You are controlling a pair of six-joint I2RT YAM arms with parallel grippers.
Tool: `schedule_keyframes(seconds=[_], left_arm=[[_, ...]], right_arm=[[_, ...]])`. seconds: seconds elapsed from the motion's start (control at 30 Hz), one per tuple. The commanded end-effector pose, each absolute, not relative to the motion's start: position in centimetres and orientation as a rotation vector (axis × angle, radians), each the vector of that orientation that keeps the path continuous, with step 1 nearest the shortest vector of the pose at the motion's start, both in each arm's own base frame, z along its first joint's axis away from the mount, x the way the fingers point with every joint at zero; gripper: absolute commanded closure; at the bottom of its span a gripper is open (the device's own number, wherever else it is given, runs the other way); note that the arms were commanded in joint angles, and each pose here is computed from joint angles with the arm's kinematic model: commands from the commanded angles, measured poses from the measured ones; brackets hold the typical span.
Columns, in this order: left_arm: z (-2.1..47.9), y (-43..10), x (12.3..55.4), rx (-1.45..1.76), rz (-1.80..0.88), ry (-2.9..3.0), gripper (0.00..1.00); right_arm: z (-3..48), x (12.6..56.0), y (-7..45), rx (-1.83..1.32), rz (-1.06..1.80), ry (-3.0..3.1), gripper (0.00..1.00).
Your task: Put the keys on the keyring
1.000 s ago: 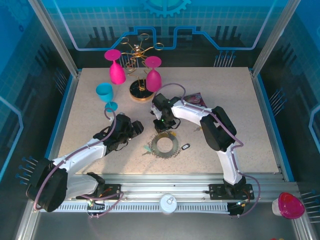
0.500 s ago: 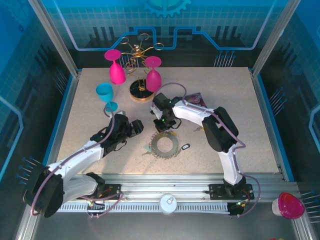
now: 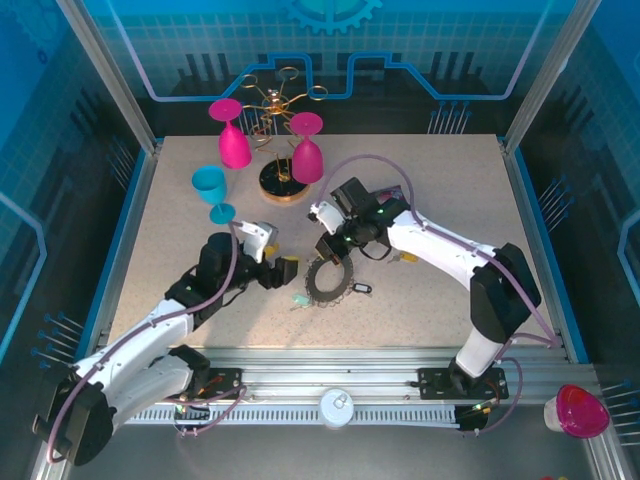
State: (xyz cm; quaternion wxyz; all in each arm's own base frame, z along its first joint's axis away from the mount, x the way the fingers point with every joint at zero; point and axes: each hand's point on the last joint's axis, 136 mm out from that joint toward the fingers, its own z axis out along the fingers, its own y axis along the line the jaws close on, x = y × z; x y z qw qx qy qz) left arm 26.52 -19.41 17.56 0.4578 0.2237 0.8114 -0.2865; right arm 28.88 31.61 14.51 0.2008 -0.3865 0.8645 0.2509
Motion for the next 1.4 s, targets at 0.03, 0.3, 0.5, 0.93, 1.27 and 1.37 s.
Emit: schedule_keyframes(seconds=[0.03,0.3,0.5,0.93,1.27,1.37], left_arm=[[17.4,-21.7,24.3,0.948,-0.756,1.923,0.34],[17.8,-24.1,25.6,0.990,-0.879,1.893,0.48],[17.7,-25.6,25.6,1.006,-1.037,1.904,0.56],[17.1,-26.4,26.2,0.970,-1.168,1.937,0.78],[16.5,-26.4,26.5,0.980,-1.154,1.951,1.00],[16.3,-26.2,26.1,1.010,-1.134,1.937,1.00]], right_arm=[[16.1,28.0,31.6,-1.166,0.776,2.286,1.00],[17.1,26.9,31.3,-1.202,0.810,2.187,1.00],[17.8,26.8,31.3,-1.194,0.821,2.162,1.00],[18.3,26.7,31.6,-1.186,0.851,2.144,1.00],[18.6,26.8,31.7,-1.160,0.871,2.148,1.00],[18.7,27.5,31.2,-1.088,0.894,2.186,1.00]])
